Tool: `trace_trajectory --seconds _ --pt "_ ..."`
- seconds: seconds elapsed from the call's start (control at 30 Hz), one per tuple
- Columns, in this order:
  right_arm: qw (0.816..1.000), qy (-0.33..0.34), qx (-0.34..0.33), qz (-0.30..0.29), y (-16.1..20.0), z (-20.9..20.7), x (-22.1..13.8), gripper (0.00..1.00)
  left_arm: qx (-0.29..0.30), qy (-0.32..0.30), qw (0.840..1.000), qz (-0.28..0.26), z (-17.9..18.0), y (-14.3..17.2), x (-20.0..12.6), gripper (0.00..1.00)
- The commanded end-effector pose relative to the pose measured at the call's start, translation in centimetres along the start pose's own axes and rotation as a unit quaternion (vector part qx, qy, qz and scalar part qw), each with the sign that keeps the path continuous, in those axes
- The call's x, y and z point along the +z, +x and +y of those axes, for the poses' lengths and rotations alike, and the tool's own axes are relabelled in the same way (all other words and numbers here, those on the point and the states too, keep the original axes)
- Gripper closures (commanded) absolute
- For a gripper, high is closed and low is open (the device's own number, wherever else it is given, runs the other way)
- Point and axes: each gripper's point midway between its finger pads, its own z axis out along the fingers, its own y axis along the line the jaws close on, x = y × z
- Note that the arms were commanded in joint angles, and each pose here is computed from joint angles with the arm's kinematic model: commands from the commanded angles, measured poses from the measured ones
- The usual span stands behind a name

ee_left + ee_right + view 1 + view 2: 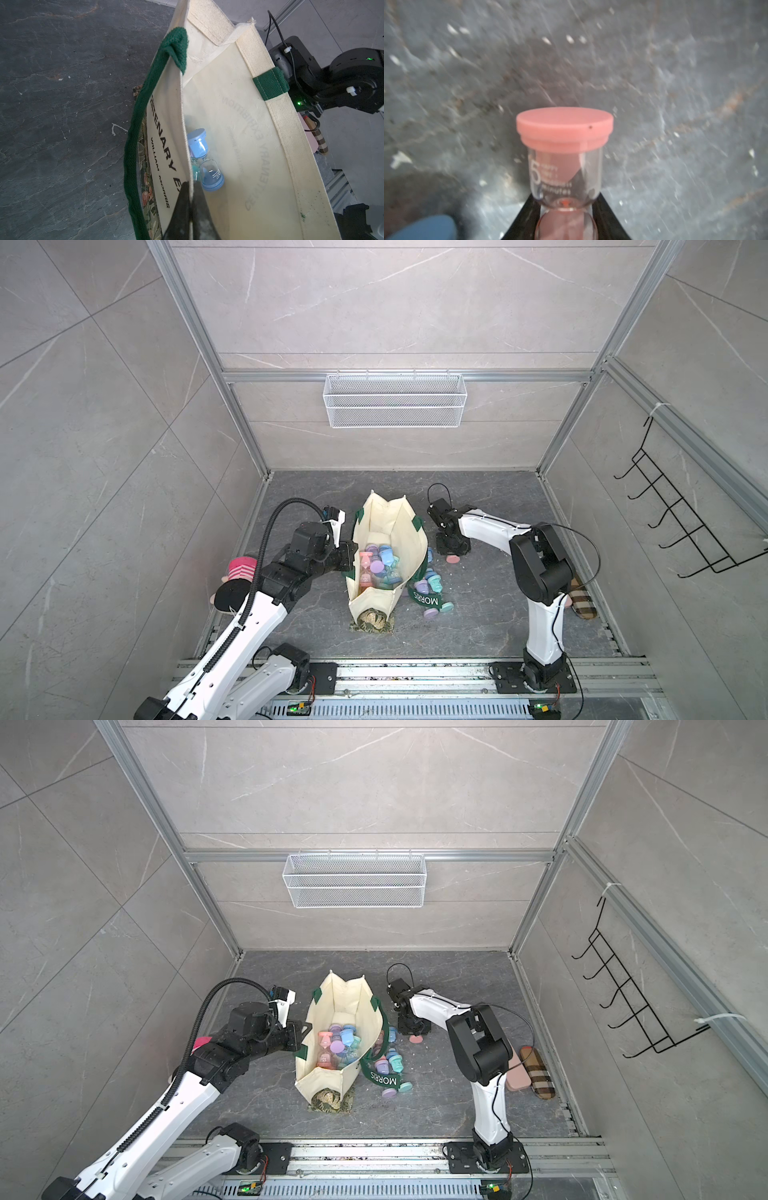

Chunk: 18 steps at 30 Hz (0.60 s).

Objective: Put the hourglass into the canvas bag
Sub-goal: Pick up the hourglass from the center of the board.

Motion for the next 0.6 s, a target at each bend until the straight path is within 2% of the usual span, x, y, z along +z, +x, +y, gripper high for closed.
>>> trace_trajectory --seconds 0.0,0.37,0.57 --pt "0.998 -0.021 0.043 -0.034 -0.3 -1.1 -3.7 0.96 0.013 0.021 1.0 -0.017 -1.0 -0.7 -0.5 1.0" --pt "0.982 -0.106 0.099 -0.117 0.3 -2.8 -13.4 1.0 0.014 0.022 0.999 -0.019 -1.0 -0.8 -0.6 1.0" --pt "0.968 -0.16 0.094 -0.171 0.3 -1.7 -19.4 1.0 0.014 0.02 1.0 -0.02 -1.0 -0.8 -0.7 1.0"
